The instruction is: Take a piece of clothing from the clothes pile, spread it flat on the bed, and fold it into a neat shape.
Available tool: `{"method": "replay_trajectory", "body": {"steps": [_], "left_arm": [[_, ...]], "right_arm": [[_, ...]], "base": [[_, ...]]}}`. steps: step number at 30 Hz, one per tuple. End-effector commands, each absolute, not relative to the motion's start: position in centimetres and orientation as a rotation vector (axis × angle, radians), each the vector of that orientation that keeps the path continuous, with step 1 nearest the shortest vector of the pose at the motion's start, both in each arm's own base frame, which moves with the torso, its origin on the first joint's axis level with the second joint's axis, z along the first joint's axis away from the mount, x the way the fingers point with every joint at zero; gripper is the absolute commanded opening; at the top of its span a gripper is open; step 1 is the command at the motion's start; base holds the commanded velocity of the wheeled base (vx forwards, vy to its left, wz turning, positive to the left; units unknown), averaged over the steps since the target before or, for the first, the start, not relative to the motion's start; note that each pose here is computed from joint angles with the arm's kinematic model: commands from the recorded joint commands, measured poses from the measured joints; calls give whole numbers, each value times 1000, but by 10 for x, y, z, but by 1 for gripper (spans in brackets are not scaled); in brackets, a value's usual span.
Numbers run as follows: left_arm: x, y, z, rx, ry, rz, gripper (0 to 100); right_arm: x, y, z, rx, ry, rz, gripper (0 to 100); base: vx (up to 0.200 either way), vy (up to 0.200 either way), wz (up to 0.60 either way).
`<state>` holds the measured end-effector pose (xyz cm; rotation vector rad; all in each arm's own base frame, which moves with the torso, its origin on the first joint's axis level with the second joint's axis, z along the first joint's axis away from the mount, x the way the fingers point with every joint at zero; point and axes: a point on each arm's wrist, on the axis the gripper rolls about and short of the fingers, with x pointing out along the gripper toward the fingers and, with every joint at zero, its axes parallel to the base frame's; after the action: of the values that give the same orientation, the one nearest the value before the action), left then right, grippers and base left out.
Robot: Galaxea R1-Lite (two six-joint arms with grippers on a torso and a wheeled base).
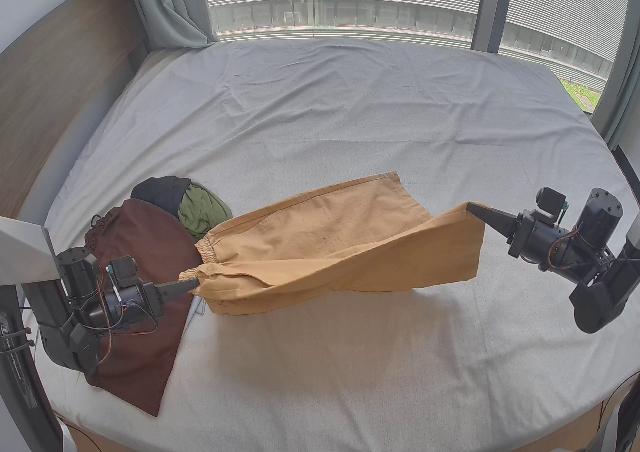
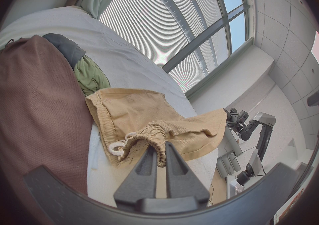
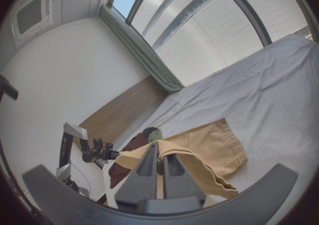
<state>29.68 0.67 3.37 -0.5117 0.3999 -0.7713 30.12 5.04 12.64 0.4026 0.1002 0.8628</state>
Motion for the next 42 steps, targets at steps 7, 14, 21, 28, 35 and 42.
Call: {"method": "replay_trajectory", "body": {"steps": [7,14,21,28,35,42], "left_arm": [[307,9,38,-523,370,-734,0],[315,9,41,-535,344,-697,0],[319,8,44,-573,345,-689,0],[327,7,38,-590,348,-671,0],[338,8,30,-598,340,-627,0],[340,9,30,-646,353,-620,0]], "right_arm": [[348,53,111,430,89,859,0],[369,54,108,446,68,865,0],[387,56,109,471,46,875,0],[402,56,105,494,36,877,0],[422,58,99,548,47,883,0],[443,62,82,570,73,881,0]], "base": [[0,0,0],[0,0,0],[0,0,0],[0,0,0],[0,0,0],[0,0,0]]}}
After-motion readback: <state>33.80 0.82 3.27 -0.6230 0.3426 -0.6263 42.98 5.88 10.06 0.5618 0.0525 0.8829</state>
